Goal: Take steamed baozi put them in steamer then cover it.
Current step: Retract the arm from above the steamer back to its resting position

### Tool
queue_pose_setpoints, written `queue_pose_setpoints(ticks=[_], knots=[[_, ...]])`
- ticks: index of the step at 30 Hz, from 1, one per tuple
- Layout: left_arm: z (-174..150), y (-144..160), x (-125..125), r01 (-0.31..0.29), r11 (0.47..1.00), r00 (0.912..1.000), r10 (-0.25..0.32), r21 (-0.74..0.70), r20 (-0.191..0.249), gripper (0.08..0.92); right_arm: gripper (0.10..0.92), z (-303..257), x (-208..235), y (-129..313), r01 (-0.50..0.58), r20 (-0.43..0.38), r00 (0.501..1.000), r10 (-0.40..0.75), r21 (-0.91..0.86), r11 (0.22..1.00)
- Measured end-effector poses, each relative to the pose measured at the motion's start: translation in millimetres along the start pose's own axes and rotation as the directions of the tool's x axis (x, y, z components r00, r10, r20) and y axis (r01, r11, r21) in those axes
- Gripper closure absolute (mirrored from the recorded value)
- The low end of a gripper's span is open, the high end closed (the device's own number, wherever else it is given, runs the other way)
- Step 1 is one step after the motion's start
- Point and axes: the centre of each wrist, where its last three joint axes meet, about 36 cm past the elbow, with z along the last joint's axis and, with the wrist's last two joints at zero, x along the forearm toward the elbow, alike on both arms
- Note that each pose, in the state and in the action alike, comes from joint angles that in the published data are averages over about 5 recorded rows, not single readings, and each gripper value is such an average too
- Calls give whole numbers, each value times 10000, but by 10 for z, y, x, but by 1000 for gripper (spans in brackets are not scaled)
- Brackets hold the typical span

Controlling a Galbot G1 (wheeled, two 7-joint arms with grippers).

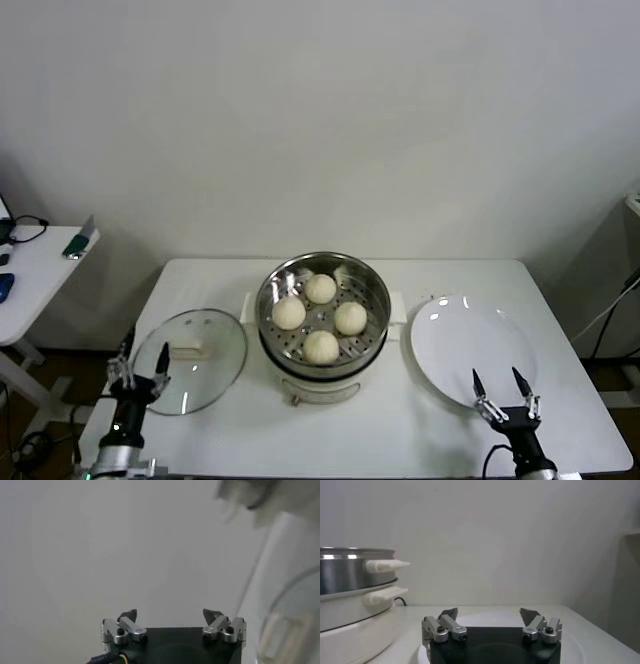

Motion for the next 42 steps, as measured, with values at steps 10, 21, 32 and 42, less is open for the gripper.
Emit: queue_pose_setpoints(ticks=[10,21,32,42], knots=[[222,-400,-24,-751,9774,9968,788,-1976,110,177,200,63,100,83,-198,80,9998,199,-177,9996],[276,-614,-230,-1156,9502,9929,1188,-2894,-65,177,200,67,178,75,-337,147,9993,339,-166,9993],[273,-736,-418,-1326,9381,9910,1317,-3199,-247,177,200,94,266,84,-447,180,9988,451,-184,9988],[289,-813,-535,-1375,9317,9905,1307,-3363,-431,292,200,116,307,109,-529,249,9983,535,-235,9983]])
